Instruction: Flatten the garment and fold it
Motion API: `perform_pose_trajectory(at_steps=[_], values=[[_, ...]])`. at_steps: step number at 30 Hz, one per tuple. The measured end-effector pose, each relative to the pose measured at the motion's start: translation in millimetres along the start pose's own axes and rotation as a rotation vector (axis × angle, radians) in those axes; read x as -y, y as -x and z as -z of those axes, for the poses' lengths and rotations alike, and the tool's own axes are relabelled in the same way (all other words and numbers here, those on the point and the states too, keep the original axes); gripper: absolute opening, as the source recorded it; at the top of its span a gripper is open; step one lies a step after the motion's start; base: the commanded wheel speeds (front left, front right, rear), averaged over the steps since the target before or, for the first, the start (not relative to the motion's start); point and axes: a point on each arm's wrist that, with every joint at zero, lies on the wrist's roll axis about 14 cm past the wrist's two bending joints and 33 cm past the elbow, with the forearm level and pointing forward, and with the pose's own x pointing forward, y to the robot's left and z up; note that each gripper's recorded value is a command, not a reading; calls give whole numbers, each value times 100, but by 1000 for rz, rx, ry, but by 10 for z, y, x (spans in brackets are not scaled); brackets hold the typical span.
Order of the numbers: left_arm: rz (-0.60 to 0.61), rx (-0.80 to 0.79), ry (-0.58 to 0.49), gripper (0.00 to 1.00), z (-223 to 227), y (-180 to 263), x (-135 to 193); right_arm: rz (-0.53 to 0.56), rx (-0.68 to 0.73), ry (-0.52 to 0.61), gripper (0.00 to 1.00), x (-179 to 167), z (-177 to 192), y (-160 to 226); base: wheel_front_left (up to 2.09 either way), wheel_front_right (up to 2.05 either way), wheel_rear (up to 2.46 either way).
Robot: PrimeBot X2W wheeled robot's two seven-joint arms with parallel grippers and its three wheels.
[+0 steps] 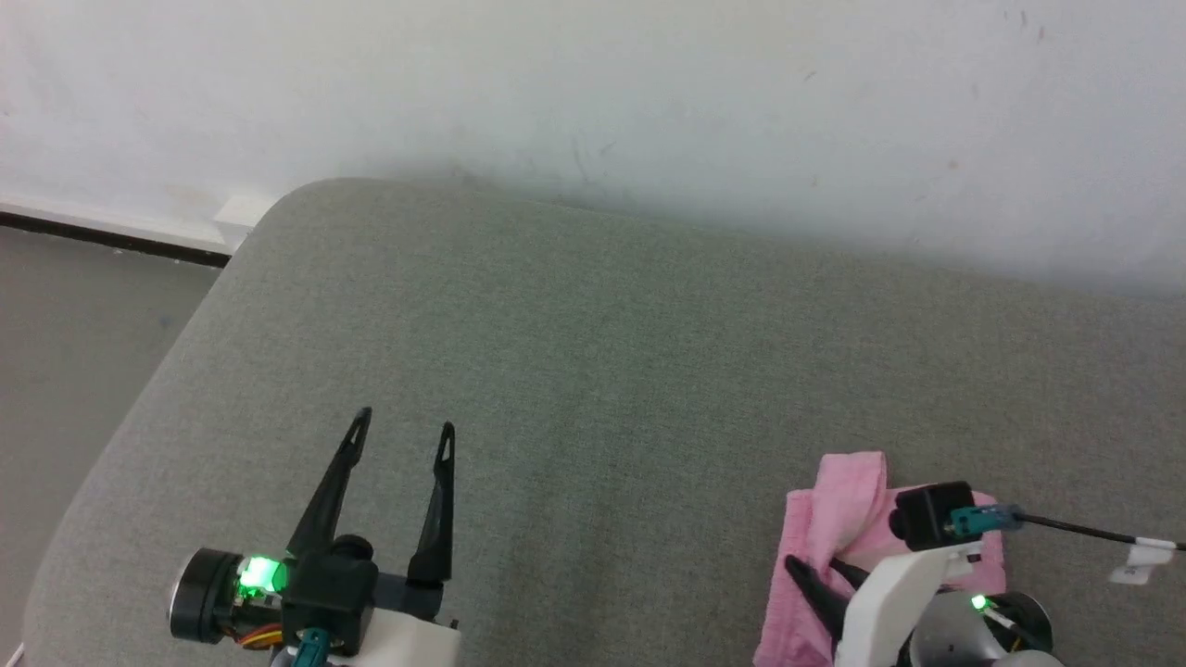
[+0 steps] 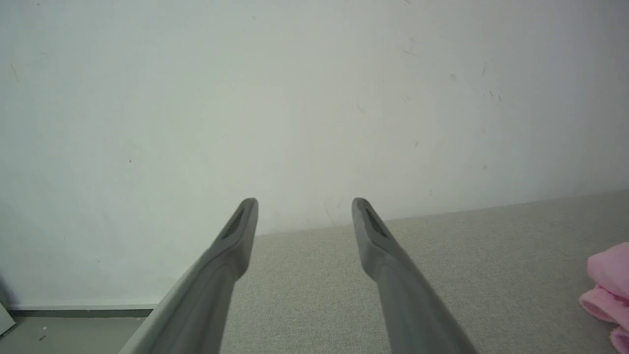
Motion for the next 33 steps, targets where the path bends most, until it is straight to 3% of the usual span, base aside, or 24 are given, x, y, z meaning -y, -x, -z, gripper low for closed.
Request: perform_pose_trajectory(at_steps=[8, 14, 17, 21, 27, 33], values=[[12, -6, 4, 100, 24, -9, 28, -135, 35, 91, 100, -505, -30, -118, 0, 0, 0], [32, 2, 11, 100, 15, -61, 90, -123, 229, 253, 100, -457, -560, 2, 0, 0, 0], [51, 6, 17, 100, 11, -99, 136, -48, 356, 364, 100, -233, -937, 133, 0, 0, 0], [70, 10, 36, 100, 7, -146, 206, 151, 465, 574, 100, 320, -1334, 411, 0, 0, 0], [88, 7, 89, 100, 17, -216, 290, 357, 691, 576, 100, 852, -1730, 961, 0, 0, 0], [113, -22, 106, 100, 113, -237, 364, 494, 785, 473, 100, 1209, -1486, 1299, 0, 0, 0]])
